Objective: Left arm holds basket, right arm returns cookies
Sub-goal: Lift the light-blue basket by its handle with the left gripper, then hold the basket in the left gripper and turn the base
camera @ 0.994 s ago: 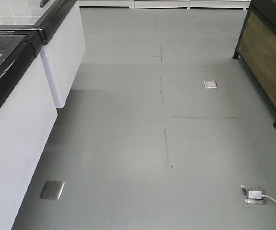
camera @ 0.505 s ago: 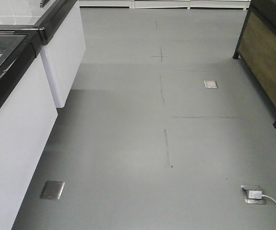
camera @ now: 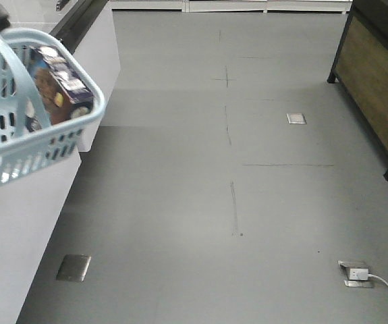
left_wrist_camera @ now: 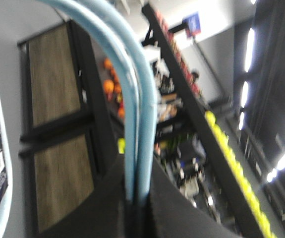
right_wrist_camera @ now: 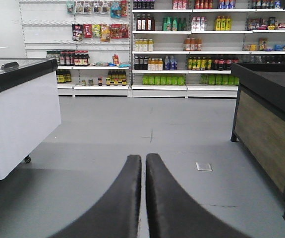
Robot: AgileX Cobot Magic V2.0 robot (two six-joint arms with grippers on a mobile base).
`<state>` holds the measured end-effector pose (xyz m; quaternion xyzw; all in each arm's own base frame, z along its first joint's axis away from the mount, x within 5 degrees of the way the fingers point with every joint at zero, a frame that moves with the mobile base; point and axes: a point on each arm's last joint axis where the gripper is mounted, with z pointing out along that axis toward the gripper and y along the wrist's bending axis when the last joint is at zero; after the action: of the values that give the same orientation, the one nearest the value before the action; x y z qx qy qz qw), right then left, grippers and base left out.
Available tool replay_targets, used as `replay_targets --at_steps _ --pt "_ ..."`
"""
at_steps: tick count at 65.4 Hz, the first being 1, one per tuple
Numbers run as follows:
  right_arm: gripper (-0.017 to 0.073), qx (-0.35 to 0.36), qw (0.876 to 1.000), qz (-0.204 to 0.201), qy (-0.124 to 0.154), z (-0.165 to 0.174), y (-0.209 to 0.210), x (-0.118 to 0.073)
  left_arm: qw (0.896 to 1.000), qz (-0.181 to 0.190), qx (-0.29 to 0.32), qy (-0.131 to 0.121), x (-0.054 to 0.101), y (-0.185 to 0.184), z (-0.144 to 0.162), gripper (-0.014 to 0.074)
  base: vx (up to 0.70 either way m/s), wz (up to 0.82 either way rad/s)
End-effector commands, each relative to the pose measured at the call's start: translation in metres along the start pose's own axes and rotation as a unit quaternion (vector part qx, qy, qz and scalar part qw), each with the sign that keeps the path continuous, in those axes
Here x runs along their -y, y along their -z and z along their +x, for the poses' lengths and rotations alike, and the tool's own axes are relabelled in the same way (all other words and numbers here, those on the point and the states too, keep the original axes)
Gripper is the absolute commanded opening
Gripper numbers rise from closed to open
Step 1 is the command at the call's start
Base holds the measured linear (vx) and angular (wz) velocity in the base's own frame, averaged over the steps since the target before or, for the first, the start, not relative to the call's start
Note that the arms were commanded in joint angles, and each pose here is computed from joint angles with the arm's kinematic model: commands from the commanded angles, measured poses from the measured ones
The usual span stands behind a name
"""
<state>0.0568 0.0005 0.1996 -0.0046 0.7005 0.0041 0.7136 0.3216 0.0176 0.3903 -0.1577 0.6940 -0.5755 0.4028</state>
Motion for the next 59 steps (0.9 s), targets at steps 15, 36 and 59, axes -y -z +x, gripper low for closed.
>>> replay_targets --at_steps 15,36,59 --pt "-0.0006 0.036 0.999 0.000 0.006 -0.002 0.001 0.000 0.993 0.038 -0.108 0.004 -0.011 -0.043 0.103 -0.0006 0.00 0.00" --pt "-0.0006 0.036 0.999 0.000 0.006 -0.002 0.001 0.000 0.970 0.030 -0.242 0.007 -0.035 -0.069 0.185 -0.0006 0.00 0.00" --pt "-0.0006 0.036 0.999 0.000 0.006 -0.002 0.001 0.000 0.944 0.030 -0.329 0.001 -0.035 -0.087 0.243 -0.0004 0.00 0.00"
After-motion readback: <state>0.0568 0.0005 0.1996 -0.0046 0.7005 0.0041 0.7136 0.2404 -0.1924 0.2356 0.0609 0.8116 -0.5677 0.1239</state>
